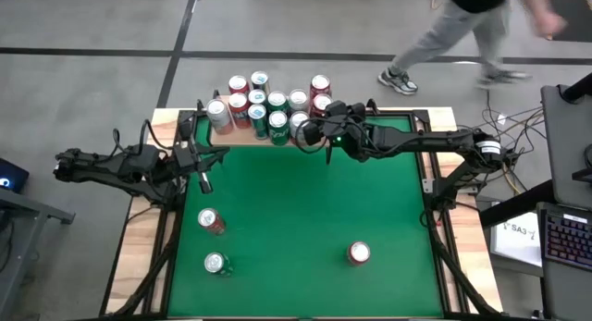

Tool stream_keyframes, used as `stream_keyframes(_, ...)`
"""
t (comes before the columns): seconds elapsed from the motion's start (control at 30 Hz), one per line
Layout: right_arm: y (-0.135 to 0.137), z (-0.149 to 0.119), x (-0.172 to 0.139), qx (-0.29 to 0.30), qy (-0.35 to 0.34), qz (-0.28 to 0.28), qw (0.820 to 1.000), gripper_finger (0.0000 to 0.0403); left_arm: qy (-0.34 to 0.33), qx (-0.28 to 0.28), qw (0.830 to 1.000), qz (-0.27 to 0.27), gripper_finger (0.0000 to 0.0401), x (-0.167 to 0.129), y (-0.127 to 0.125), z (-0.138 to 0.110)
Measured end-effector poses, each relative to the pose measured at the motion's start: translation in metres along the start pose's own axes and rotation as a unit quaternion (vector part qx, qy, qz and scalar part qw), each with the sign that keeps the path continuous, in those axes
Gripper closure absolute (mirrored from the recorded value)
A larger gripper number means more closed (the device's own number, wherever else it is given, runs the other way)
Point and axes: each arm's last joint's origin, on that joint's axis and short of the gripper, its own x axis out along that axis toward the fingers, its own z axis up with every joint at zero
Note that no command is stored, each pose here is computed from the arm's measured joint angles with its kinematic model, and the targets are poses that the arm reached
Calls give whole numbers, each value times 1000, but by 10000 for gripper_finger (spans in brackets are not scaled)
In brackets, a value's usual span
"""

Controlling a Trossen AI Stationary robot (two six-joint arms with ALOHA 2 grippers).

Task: Place canned beverage on shelf
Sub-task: Put the red can on the shelf

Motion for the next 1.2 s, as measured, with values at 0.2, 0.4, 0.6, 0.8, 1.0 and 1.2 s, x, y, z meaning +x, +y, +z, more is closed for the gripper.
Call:
stream_keyframes(0.2,0,-1,0,3,1,-1,1000,124,1,1,1000,-1,401,1,0,0)
stream_keyframes(0.4,-1,-2,0,0,5,-2,1000,124,2,1,1000,-1,401,1,-1,0)
stream_keyframes(0.6,-2,-5,0,-5,14,-6,1000,124,2,1,1000,-1,401,1,-1,0)
stream_keyframes(0.8,-3,-8,0,8,18,-8,1000,121,2,1,1000,-1,401,1,-1,0)
stream_keyframes(1.0,-3,-10,1,11,22,-7,1000,119,2,1,1000,-1,401,1,-1,0)
stream_keyframes(1.2,-3,-10,1,3,22,-7,1000,118,2,2,1000,-1,401,1,-1,0)
